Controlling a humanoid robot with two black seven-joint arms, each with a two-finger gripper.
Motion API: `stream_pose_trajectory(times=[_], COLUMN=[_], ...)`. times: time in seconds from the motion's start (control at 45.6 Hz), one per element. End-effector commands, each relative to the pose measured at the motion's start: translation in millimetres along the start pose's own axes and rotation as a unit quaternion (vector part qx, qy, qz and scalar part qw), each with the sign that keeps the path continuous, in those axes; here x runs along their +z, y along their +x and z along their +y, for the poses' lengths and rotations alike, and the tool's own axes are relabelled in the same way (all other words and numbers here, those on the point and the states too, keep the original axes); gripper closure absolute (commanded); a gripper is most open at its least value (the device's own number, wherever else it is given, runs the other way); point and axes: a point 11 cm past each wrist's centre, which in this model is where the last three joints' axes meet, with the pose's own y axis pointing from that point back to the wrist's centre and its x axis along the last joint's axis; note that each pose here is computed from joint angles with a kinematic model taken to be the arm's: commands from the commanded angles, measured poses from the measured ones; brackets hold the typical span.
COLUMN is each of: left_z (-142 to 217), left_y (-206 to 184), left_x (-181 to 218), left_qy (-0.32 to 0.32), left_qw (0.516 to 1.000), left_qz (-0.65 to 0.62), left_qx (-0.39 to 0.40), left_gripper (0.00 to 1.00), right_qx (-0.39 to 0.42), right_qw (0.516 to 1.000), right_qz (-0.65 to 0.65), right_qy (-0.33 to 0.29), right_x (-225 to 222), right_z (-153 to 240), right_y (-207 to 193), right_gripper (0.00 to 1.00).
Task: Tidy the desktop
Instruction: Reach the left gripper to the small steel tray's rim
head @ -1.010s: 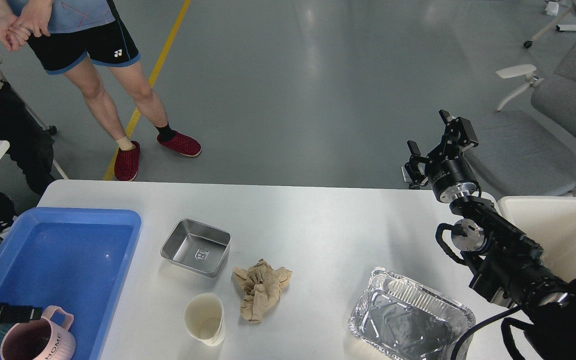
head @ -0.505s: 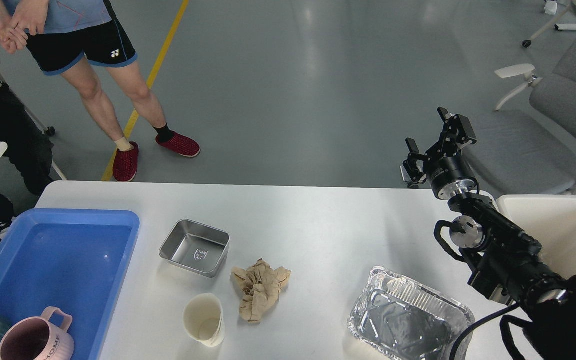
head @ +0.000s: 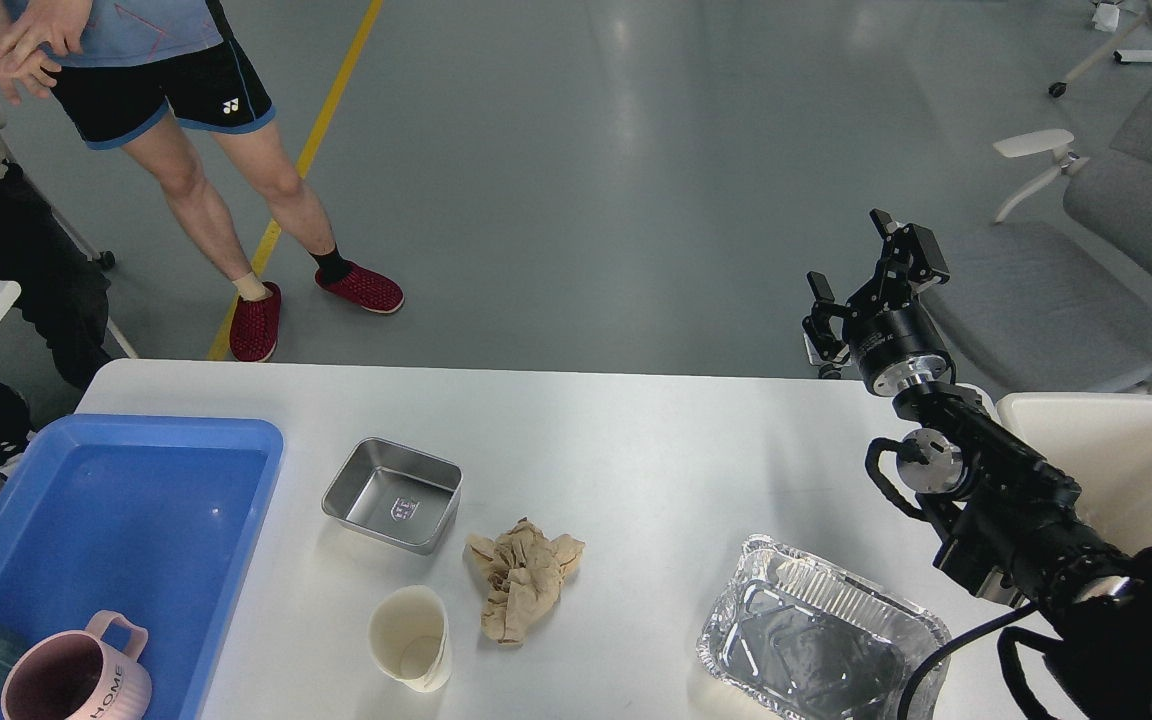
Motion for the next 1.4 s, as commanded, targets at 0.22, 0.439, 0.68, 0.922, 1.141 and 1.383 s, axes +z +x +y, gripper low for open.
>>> stream_pose_trajectory(times=[0.22, 0.439, 0.68, 0.922, 1.141, 1.383], left_z=[-134, -231, -308, -357, -387, -415], left_y=[-21, -25, -52, -103, -114, -141], left_x=[17, 16, 49, 60, 75, 101], left_qy=[-0.03, -0.043, -0.078, -0.085, -0.091, -0.106], left_qw=[0.993, 0.997, 0.996, 0.994, 0.994, 0.991], left_qz=[-0.097, -0.059, -0.015, 0.0, 0.027, 0.054], left_qx=[-0.057, -0.036, -0.046, -0.075, -0.055, -0.055], left_gripper=[0.14, 0.14, 0.14, 0.13, 0.04, 0.04], right_qx=[0.001, 0.003, 0.001, 0.003, 0.006, 0.005], right_qw=[1.0, 1.0, 1.0, 1.0, 1.0, 1.0], right_qz=[0.0, 0.003, 0.003, 0.005, 0.006, 0.007], right_qy=[0.001, 0.001, 0.001, 0.002, -0.001, -0.001], right_x=[-1, -2, -3, -4, -2, -3], right_z=[0, 1, 0, 0, 3, 2], right_y=[1, 4, 3, 5, 8, 7], right_gripper=[0.0, 0.0, 0.0, 0.0, 0.0, 0.0])
